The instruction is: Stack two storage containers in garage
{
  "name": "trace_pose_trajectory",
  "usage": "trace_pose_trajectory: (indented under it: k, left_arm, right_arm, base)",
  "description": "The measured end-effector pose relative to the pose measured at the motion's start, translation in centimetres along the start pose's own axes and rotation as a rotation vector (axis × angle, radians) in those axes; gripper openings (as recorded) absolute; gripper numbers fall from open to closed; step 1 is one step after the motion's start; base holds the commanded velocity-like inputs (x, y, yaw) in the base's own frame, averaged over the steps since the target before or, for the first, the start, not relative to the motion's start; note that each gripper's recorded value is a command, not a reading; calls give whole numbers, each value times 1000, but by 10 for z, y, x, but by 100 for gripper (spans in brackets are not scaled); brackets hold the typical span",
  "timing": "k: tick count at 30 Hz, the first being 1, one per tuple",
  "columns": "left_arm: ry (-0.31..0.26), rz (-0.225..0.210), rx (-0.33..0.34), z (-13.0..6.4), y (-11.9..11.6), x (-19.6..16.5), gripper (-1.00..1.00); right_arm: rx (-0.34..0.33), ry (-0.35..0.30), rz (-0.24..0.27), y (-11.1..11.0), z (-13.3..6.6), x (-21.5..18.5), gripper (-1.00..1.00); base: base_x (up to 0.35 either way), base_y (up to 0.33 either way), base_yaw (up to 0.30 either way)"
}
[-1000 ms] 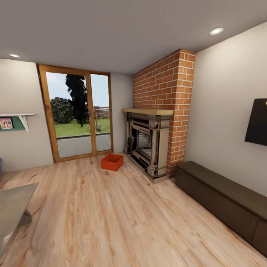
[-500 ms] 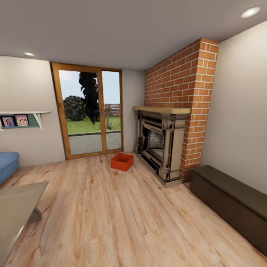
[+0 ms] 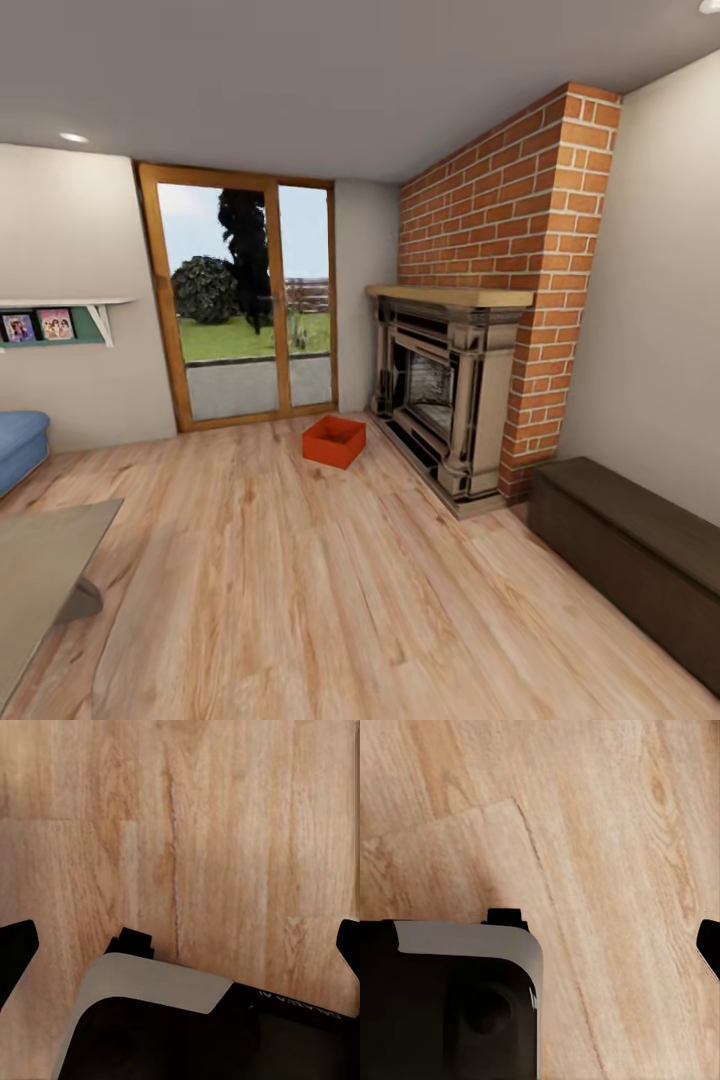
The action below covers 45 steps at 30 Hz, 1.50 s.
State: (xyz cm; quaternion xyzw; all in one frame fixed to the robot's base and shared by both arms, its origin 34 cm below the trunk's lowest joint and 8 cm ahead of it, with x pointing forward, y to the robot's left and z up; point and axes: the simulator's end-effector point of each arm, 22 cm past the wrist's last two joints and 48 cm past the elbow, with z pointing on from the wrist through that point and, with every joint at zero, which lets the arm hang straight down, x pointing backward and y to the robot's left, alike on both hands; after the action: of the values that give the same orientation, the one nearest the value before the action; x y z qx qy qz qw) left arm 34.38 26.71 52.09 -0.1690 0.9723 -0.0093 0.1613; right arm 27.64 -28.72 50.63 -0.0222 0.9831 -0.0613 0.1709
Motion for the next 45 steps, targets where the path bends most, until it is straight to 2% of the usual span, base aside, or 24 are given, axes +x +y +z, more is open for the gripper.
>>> trace_pose_trajectory:
  k: [15,28,45]
  left_arm:
    - [0,0,-1,0,1,0,100]
    - [-1,0,-3,0,2,-1,100]
    - [-1,0,-2,0,1,-1,100]
  right_arm:
    - [0,2,0,0,0,0,100]
    - [-3,-1,-10,1,0,0,100]
    - [-4,0,-11,2,0,0,100]
  base:
    - [325,1,0]
    - [325,90,-2]
    - [324,164,-215]
